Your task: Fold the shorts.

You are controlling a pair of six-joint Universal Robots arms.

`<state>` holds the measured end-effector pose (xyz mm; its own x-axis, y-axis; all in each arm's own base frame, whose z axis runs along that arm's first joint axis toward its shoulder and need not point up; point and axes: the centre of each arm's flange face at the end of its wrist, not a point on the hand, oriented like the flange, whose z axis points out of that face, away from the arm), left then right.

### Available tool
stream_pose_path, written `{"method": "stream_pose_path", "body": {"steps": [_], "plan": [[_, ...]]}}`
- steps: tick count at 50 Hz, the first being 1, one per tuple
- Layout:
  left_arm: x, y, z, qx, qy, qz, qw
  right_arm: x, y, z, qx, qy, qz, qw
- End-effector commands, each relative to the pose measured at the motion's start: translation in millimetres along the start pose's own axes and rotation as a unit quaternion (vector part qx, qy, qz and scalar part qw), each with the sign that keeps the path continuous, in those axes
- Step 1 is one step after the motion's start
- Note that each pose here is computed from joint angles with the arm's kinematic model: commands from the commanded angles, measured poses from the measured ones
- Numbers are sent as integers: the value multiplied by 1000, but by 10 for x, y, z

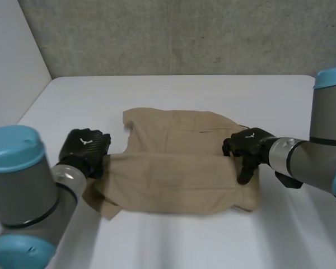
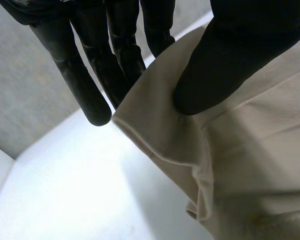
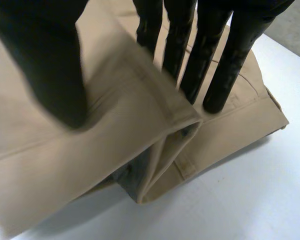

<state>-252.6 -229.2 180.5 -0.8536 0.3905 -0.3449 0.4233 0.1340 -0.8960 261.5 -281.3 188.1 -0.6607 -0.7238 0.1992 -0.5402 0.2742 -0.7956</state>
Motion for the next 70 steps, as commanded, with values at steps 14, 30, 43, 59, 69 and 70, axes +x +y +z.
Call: {"method": "stream_pose_path", "body": {"steps": [14, 30, 43, 59, 69, 70], "plan": [[48, -14, 281, 4, -1, -2, 1000, -110, -213, -767, 113, 58, 44, 991], [61, 27, 322, 5, -2, -3, 1000, -455, 524, -643, 99, 60, 12, 993], [74, 38, 273, 2, 1, -2, 1000, -345, 735, -249, 102, 110, -16, 989], [11, -159, -26, 30, 2, 0, 1000, -266, 605, -255, 128, 125, -26, 983], [-100, -328, -501, 75, 14, -5, 997, -263, 639, -288, 111, 121, -18, 986], [-104, -303, -559, 75, 18, -6, 997, -260, 642, -288, 110, 122, -17, 986]]}}
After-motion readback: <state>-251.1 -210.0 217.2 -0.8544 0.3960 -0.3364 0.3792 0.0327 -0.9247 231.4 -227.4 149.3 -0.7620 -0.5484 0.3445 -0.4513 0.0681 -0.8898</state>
